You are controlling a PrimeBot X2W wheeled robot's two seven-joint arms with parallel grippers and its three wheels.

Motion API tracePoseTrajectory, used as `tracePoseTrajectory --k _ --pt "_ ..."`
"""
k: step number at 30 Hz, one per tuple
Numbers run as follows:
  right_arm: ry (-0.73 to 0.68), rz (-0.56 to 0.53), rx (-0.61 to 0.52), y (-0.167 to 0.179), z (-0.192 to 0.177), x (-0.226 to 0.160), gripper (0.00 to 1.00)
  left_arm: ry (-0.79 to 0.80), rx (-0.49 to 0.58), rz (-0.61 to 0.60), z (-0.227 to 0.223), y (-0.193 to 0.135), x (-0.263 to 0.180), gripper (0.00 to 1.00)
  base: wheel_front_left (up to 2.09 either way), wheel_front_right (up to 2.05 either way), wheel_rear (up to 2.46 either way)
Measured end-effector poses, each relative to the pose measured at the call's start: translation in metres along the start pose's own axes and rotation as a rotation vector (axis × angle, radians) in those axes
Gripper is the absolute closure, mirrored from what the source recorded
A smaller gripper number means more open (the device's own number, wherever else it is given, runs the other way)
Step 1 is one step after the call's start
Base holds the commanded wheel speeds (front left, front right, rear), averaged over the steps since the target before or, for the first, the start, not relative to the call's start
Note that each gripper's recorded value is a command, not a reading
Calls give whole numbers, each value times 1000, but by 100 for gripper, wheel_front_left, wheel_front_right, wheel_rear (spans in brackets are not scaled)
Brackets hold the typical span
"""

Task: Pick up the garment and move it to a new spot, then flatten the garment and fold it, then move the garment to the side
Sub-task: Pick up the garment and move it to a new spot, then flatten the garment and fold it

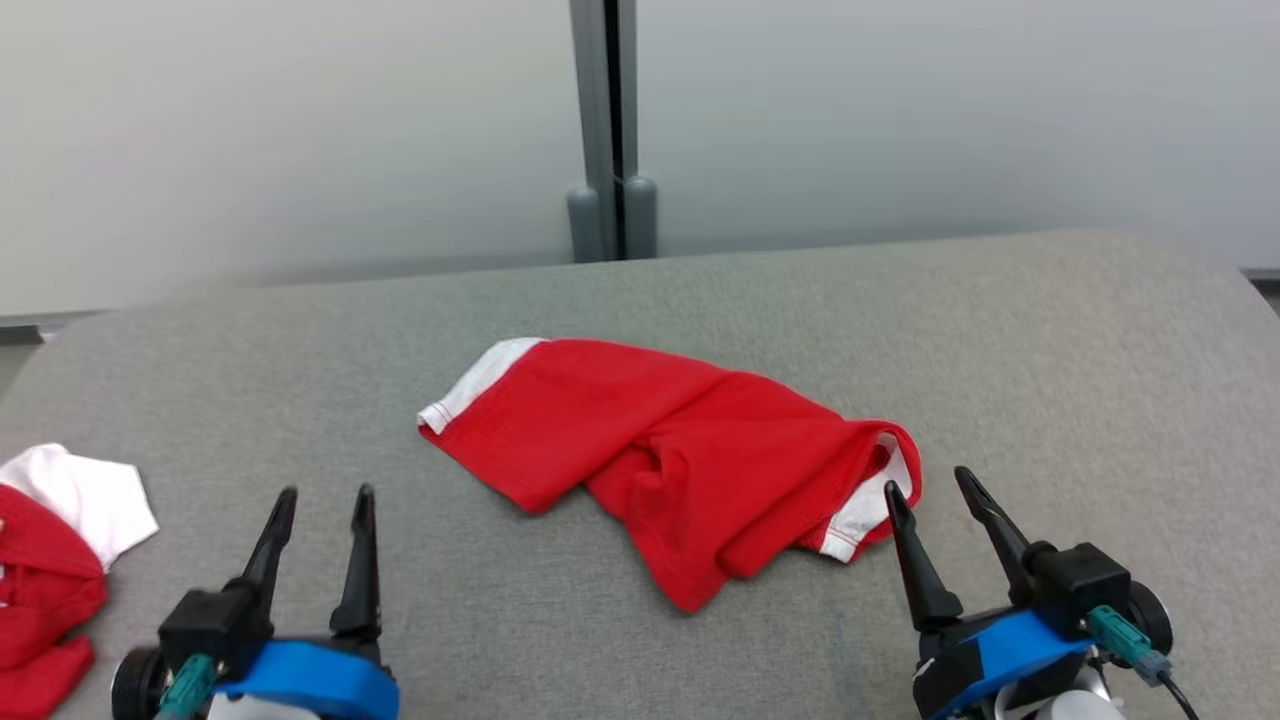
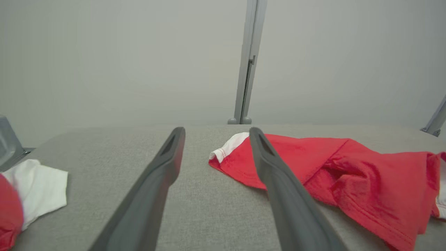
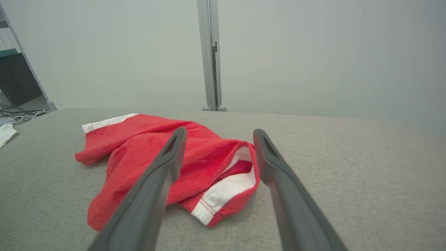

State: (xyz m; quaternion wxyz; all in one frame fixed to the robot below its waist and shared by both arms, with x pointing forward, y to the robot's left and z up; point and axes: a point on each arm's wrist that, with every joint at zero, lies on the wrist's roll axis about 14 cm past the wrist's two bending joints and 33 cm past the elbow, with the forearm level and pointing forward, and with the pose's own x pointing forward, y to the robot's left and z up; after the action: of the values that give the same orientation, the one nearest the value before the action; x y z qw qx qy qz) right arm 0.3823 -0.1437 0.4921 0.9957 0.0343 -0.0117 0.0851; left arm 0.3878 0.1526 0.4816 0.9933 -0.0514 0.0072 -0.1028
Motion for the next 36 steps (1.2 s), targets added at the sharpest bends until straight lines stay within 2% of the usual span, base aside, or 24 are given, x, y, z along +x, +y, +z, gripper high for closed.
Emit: tracePoseTrajectory --k 3,8,13,17,25,36 --pt "-9 -4 2 -1 3 -1 0 3 -18 93 -4 17 -22 0 0 0 0" --pt "-9 -3 12 1 3 -5 0 31 -17 159 -15 31 -44 0 0 0 0" --pt "4 -5 14 1 -2 -8 0 38 -20 146 -19 23 -42 0 0 0 0" --pt "32 -22 15 -5 -11 -11 0 57 -24 91 -25 6 -34 0 0 0 0" --pt "221 -29 41 -5 -69 -22 0 70 -40 3 -28 -18 -17 0 0 0 0" --pt "330 5 107 7 -102 14 0 97 -37 47 -35 11 -17 0 0 0 0"
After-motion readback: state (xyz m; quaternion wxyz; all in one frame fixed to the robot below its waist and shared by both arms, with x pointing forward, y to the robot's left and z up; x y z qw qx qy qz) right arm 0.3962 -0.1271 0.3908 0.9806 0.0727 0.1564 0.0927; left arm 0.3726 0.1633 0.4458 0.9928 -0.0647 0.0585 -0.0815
